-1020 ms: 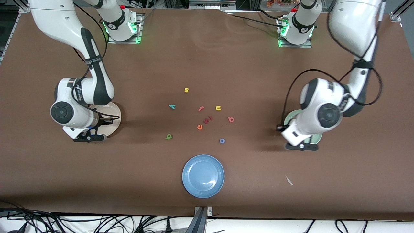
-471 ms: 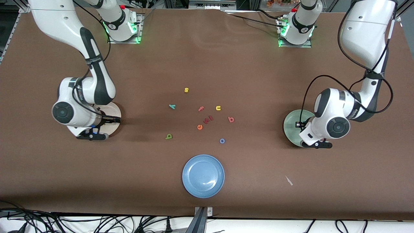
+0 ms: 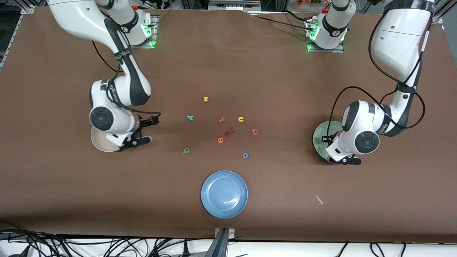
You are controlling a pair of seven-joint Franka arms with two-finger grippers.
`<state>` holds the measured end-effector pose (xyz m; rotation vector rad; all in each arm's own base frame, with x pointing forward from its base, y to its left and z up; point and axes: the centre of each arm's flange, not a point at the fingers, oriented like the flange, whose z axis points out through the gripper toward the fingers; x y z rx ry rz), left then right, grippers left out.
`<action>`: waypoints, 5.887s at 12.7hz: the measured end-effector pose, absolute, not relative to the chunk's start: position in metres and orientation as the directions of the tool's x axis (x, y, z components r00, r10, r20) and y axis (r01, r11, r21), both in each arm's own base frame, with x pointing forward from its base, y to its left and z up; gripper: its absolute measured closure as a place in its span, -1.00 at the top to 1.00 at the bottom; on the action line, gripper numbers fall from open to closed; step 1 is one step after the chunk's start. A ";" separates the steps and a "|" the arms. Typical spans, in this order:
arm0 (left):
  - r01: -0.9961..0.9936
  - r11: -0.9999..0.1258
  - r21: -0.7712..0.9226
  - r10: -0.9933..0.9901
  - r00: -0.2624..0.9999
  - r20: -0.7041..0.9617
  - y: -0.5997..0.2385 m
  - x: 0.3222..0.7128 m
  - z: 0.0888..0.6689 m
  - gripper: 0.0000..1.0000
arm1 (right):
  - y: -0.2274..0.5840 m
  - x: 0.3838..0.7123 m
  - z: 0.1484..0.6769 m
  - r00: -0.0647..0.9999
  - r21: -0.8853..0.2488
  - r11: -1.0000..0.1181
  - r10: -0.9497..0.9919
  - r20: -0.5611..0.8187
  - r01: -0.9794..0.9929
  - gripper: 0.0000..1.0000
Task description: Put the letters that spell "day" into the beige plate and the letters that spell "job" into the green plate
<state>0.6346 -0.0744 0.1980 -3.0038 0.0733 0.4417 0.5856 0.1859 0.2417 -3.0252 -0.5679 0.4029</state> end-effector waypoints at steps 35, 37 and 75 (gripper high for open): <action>0.296 -0.955 0.001 0.293 0.947 -0.128 -0.382 0.570 0.183 -0.50 | 0.334 0.475 0.176 0.472 -0.008 -0.472 0.882 0.012 0.882 -0.74; 0.309 -0.950 -0.036 0.311 0.941 -0.131 -0.369 0.580 0.212 -0.50 | 0.332 0.480 0.178 0.480 -0.004 -0.480 0.877 0.015 0.877 -0.74; 0.103 -0.993 -0.054 0.110 0.979 -0.171 -0.299 0.610 0.309 1.00 | 0.292 0.614 0.215 0.352 -0.046 -0.350 0.936 0.030 0.935 1.00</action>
